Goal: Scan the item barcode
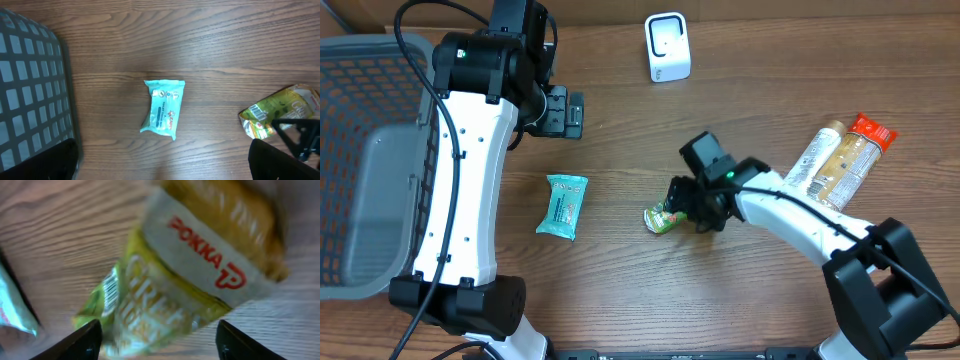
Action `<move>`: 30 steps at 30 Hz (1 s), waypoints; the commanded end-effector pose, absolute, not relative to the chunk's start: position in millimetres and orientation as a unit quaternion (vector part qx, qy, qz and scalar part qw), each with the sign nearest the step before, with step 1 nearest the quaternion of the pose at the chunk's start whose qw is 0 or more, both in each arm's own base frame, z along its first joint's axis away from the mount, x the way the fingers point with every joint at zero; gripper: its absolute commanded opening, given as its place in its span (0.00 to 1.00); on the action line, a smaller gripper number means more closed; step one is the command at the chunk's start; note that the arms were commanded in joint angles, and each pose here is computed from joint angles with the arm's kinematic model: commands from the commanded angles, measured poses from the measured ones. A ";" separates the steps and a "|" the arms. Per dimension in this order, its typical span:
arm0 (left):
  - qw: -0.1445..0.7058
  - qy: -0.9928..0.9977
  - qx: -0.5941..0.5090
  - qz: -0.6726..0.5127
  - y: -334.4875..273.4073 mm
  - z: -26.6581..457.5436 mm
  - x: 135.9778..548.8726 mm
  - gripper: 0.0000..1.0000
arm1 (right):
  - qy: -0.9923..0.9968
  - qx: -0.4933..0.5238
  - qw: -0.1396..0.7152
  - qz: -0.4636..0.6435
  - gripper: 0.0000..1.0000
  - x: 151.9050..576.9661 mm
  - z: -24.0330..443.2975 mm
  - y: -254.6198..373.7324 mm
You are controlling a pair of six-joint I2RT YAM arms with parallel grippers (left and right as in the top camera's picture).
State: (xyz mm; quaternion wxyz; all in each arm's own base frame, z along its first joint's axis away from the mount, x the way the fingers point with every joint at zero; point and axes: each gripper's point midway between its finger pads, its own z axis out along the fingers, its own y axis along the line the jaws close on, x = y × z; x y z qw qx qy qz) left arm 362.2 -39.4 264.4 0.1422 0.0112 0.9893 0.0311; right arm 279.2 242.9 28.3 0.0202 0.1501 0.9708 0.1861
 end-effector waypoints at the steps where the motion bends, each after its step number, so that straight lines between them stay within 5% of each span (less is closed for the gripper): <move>1: 0.139 0.990 0.016 0.032 -38.0 262.1 364.0 1.00 | 0.967 0.187 0.007 0.175 0.66 269.9 13.1 238.5; 7: 0.139 0.990 0.016 0.032 -38.0 262.1 364.0 1.00 | 0.977 0.031 0.043 0.207 0.31 280.9 18.6 243.8; 11: 0.139 0.990 0.016 0.032 -38.0 262.1 364.0 1.00 | 0.964 -0.128 0.090 0.214 0.31 293.4 25.4 243.4; 18: 0.139 0.990 0.016 0.032 -38.0 262.1 364.0 1.00 | 0.896 -0.392 0.148 0.145 0.47 302.9 21.0 224.2; 21: 0.139 0.990 0.016 0.032 -38.0 262.1 364.0 1.00 | 0.897 -0.385 0.161 0.147 0.49 311.6 24.3 222.5; 23: 0.139 0.990 0.016 0.032 -37.9 262.1 364.0 1.00 | 0.915 -0.335 0.158 0.158 0.67 318.1 29.5 220.6; 26: 0.139 0.990 0.016 0.032 -37.9 262.1 364.0 1.00 | 0.930 -0.277 0.139 0.197 0.80 319.6 41.8 223.0; 30: 0.139 0.990 0.016 0.032 -38.0 262.1 364.0 0.99 | 0.940 -0.209 0.098 0.251 0.82 314.7 57.7 226.9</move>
